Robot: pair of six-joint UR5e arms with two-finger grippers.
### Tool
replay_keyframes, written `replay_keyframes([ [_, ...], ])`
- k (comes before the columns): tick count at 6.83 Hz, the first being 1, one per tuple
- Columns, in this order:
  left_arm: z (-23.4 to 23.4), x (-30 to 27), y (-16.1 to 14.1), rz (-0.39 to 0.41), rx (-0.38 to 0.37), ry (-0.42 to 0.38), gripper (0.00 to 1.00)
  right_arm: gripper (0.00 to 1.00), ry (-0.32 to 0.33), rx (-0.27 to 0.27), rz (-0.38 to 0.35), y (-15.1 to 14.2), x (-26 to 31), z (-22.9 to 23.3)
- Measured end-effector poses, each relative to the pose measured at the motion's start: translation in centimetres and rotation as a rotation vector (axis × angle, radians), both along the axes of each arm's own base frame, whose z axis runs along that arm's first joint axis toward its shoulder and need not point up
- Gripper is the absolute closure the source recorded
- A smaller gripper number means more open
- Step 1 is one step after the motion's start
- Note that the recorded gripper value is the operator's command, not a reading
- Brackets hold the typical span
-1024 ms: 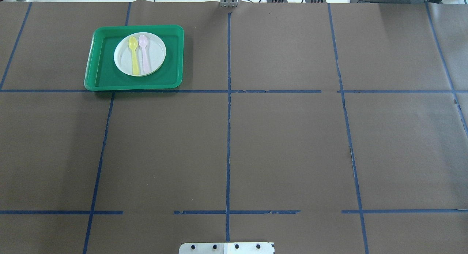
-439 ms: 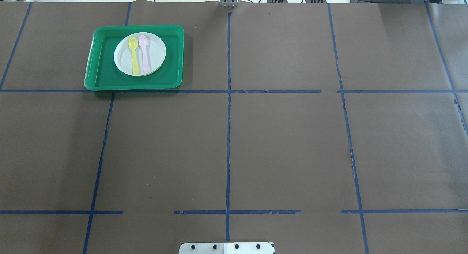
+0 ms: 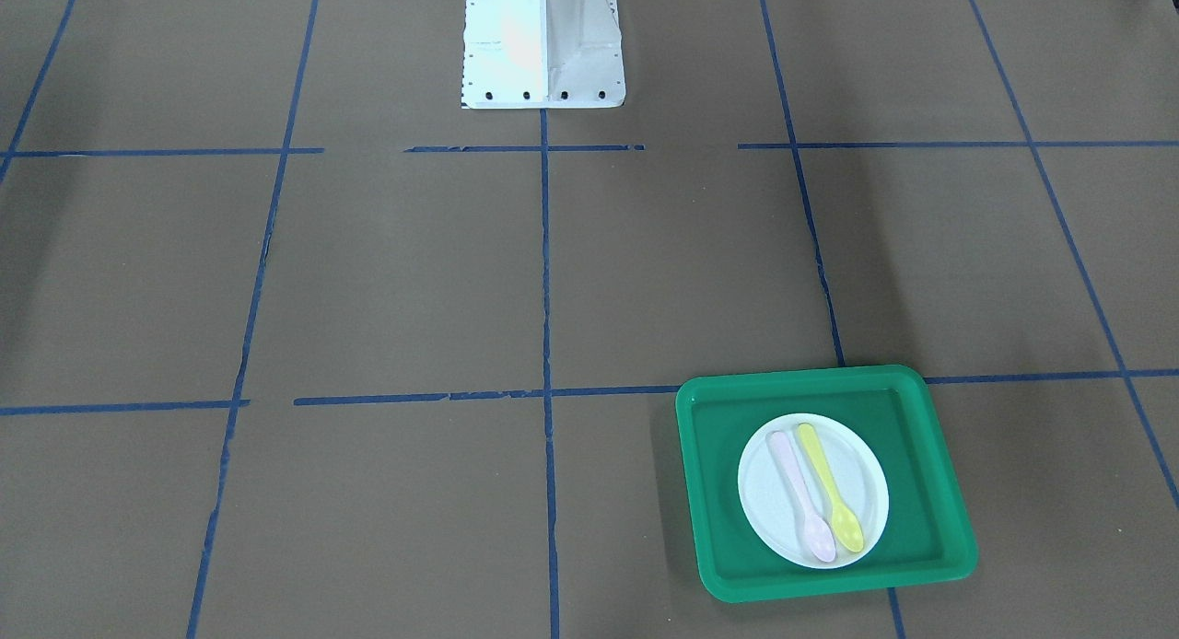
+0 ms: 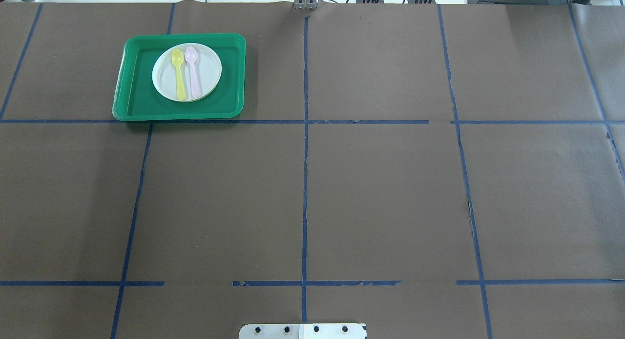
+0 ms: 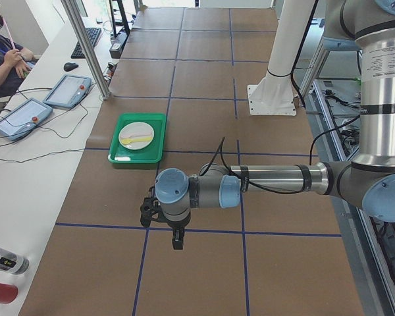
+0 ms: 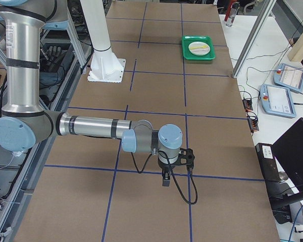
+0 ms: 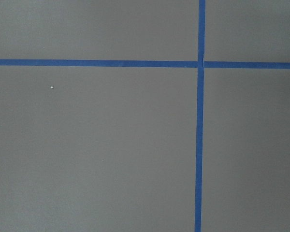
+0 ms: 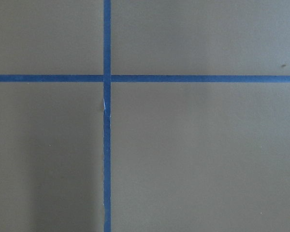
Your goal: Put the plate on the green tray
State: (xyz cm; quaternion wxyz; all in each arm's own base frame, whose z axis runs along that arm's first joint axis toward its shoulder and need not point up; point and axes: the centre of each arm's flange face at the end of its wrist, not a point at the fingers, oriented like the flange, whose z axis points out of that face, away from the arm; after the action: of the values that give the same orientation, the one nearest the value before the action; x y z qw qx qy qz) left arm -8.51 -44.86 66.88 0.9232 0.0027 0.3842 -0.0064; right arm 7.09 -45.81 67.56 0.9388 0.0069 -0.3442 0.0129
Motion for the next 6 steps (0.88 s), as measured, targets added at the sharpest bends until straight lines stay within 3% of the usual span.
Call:
replay_keyframes([
  [6,0.09,-0.01,-0.23,0.0,-0.002,0.0,0.0,0.0,0.0,0.0,0.0,0.0,0.0,0.0],
])
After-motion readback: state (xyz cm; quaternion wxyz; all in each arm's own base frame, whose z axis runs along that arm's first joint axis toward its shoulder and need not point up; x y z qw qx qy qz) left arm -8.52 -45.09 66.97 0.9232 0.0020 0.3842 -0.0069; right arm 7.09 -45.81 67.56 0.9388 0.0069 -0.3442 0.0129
